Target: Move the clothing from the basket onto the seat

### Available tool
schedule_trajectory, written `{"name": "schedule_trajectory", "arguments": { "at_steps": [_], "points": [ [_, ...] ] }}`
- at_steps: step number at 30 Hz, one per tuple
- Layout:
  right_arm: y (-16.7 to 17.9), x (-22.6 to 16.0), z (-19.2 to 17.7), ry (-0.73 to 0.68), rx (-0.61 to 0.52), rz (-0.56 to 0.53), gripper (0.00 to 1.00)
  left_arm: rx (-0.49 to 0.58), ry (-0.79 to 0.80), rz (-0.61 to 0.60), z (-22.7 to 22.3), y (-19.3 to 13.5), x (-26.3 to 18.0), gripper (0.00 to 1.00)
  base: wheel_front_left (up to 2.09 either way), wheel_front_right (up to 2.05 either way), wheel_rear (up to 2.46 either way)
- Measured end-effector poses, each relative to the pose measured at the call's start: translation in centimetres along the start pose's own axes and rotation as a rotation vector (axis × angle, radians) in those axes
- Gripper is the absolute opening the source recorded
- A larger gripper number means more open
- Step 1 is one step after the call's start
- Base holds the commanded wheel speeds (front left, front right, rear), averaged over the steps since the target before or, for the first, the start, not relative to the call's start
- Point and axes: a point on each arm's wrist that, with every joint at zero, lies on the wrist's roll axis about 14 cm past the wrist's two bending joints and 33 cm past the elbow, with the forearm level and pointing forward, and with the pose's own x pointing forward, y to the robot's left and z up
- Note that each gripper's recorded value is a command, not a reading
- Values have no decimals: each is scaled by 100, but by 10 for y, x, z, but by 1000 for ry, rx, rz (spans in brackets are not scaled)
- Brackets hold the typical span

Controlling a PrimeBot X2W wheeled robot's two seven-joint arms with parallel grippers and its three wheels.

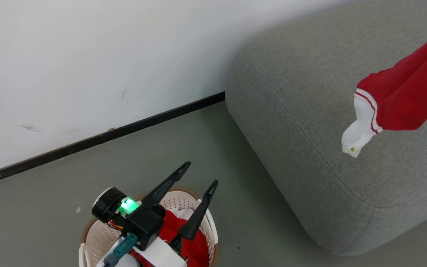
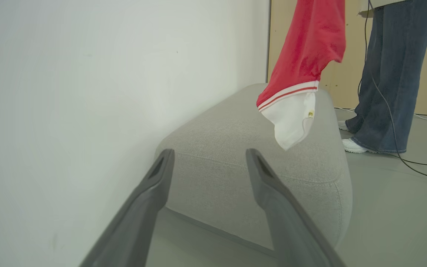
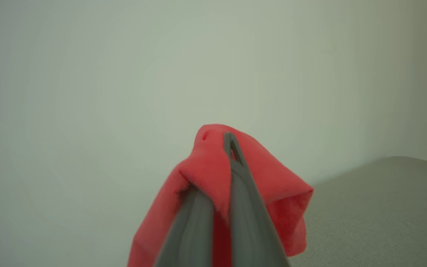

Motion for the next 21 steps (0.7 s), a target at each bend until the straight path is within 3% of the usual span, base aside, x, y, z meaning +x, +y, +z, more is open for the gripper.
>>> {"name": "schedule_trajectory", "arguments": {
  "at_steps": [7,21],
  "points": [
    [-24,30,-13,41,-44,-82,0,26,3,29,-2,17,-6,100,0,0,0],
    [-40,70,-44,78,-107,-137,0,24,9,46,-6,41,-3,100,0,0,0]
  ]
}}
